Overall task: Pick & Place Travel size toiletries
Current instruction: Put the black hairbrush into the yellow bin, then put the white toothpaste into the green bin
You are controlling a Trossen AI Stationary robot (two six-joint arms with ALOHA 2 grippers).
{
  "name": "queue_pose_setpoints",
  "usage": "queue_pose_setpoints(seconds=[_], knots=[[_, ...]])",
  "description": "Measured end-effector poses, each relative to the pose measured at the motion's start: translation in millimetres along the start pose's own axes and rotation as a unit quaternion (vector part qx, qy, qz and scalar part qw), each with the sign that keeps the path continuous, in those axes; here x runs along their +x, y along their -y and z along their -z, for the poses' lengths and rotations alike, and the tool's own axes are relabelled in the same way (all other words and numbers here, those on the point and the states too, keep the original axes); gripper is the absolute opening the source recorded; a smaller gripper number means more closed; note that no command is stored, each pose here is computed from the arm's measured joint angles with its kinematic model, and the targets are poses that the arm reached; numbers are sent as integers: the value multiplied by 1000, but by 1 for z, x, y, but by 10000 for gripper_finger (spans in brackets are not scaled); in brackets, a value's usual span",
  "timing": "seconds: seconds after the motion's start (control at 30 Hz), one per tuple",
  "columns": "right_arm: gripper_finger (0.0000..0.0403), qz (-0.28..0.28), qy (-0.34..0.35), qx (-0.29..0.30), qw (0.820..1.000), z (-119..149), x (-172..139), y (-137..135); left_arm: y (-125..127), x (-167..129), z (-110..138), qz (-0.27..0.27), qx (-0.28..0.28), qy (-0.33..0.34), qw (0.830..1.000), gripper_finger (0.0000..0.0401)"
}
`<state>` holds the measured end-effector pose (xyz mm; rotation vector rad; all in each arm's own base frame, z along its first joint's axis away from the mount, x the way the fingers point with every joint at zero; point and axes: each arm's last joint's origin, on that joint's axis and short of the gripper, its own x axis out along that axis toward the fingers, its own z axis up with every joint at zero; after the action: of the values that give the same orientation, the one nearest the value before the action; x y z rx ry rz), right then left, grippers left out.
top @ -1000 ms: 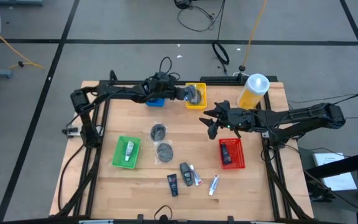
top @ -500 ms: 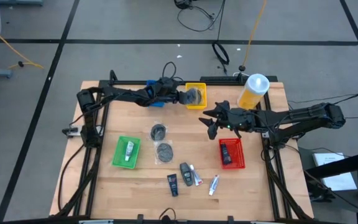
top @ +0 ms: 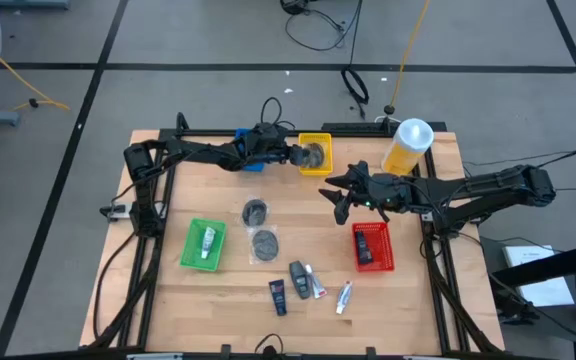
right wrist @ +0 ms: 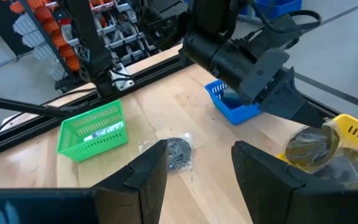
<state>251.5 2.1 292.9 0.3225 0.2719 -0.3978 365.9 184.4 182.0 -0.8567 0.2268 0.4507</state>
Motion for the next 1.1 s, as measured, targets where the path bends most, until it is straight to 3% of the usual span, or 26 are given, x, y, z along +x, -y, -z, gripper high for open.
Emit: queue_pose_setpoints(seconds=[0.2,0.37,0.57,0.87,1.1], knots=[[171,-14,-4,-5,1000,3,-3,-7,7,-10,-11,26,9,3,1000,229],[171,-22,-6,-8,1000,5,-5,-11,18,-13,-13,45,34,9,998,205],[171,-30,-8,-10,999,6,-6,-14,29,-15,-13,65,35,-35,997,165],[171,-58,-27,-29,998,15,-14,-28,70,-89,-11,-32,154,-128,979,107],[171,-62,-40,-40,996,19,-16,-31,105,-136,16,-76,184,-167,966,93]])
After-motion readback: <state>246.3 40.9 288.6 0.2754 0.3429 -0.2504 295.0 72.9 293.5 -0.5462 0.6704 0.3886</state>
